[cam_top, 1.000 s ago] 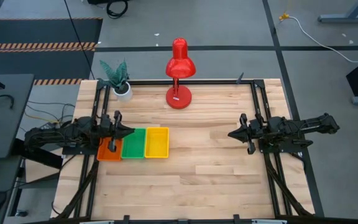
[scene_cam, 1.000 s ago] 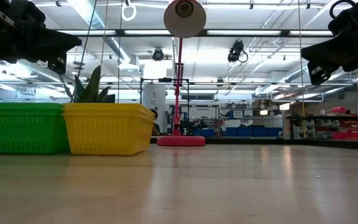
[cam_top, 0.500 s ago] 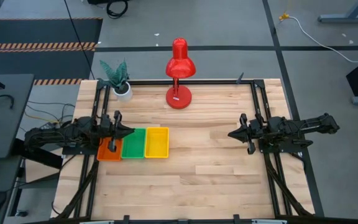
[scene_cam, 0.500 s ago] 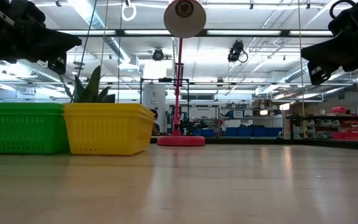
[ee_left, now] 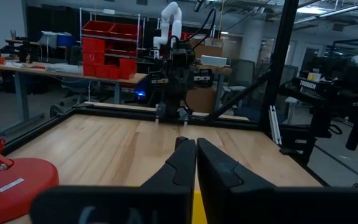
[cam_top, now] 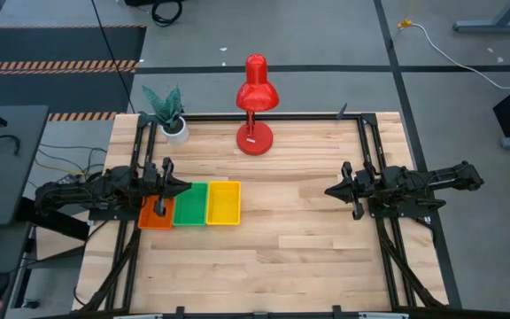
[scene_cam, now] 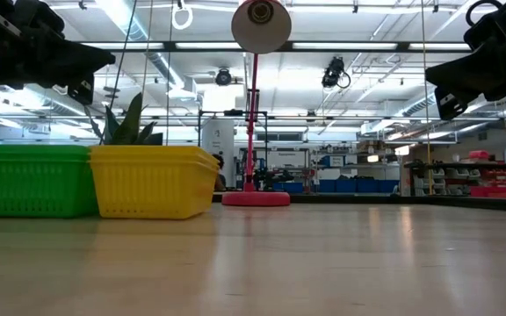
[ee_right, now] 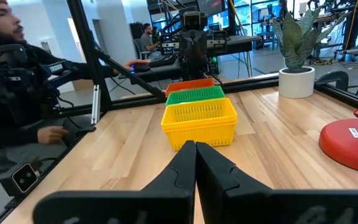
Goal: Stack baskets by color
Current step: Return to Home Position
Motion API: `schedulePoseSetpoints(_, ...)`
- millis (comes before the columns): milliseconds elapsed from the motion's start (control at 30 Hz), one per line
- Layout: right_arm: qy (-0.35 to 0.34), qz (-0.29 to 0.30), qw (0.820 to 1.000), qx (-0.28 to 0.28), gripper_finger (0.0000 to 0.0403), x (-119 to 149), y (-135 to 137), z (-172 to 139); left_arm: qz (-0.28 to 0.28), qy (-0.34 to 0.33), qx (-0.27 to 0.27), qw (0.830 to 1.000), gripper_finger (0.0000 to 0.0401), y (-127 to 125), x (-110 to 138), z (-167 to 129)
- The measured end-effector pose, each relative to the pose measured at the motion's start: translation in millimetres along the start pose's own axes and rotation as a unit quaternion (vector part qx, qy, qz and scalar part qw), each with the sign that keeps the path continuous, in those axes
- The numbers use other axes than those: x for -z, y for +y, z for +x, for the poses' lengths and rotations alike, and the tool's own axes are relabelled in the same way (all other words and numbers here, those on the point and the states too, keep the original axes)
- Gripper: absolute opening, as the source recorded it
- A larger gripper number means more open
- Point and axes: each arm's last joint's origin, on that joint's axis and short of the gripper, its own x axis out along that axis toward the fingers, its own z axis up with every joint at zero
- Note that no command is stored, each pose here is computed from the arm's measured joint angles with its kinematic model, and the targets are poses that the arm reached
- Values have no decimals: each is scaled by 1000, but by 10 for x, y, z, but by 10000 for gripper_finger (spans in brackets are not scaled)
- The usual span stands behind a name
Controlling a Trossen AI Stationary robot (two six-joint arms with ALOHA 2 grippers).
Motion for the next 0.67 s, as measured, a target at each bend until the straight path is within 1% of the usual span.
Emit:
schedulePoseSetpoints(367,0,0,1000,0,12,0,0,0,0,0,0,1000,31,0,0,0)
schedulePoseSetpoints(667,0,0,1000,0,12,0,0,0,0,0,0,1000,21,0,0,0)
